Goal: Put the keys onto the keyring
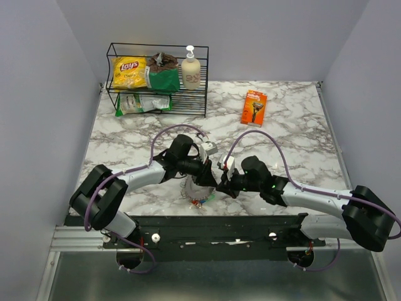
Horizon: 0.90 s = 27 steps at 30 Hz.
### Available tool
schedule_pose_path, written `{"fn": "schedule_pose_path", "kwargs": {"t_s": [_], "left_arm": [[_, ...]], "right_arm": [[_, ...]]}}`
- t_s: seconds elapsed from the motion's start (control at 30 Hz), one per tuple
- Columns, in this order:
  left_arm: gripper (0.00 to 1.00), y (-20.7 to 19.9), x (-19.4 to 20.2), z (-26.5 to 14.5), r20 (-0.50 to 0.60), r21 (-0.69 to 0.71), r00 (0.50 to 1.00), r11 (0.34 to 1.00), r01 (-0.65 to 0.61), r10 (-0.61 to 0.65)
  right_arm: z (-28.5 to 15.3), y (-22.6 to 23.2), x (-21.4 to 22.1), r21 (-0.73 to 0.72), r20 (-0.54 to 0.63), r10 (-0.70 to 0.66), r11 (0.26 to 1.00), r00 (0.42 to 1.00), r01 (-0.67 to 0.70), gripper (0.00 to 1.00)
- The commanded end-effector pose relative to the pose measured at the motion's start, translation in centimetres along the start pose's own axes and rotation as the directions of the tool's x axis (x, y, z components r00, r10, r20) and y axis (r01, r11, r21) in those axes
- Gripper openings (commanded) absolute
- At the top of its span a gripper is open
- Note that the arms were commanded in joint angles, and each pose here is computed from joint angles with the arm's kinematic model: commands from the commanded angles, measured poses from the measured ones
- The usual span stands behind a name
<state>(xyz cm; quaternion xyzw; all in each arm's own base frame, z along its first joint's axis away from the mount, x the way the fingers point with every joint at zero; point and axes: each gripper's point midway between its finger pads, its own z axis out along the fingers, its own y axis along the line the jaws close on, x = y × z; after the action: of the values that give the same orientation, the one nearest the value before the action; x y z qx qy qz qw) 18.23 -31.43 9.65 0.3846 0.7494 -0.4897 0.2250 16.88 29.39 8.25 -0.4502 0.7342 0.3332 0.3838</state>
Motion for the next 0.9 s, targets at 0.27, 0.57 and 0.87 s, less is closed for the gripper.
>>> {"fn": "schedule_pose_path", "kwargs": {"t_s": [0.27, 0.57, 0.87], "left_arm": [[0.0, 0.2, 0.0, 0.8, -0.023, 0.008, 1.0, 1.0, 0.002, -0.002], [0.0, -1.1, -2.5, 0.8, 0.105, 0.052, 0.994, 0.999, 0.015, -0.021], [0.0, -2.2, -3.1, 1.1, 0.146, 0.125, 0.988, 0.991, 0.036, -0.055]], "right_arm": [[-0.4, 0.2, -1.9, 0.0, 0.073, -0.033, 0.999, 0.997, 0.033, 0.01], [-0.3, 0.6, -2.1, -0.02, 0.082, -0.031, 0.999, 0.996, 0.033, 0.01], [0.0, 0.7, -2.0, -0.016, 0.087, -0.023, 1.0, 0.996, 0.025, 0.01]]}}
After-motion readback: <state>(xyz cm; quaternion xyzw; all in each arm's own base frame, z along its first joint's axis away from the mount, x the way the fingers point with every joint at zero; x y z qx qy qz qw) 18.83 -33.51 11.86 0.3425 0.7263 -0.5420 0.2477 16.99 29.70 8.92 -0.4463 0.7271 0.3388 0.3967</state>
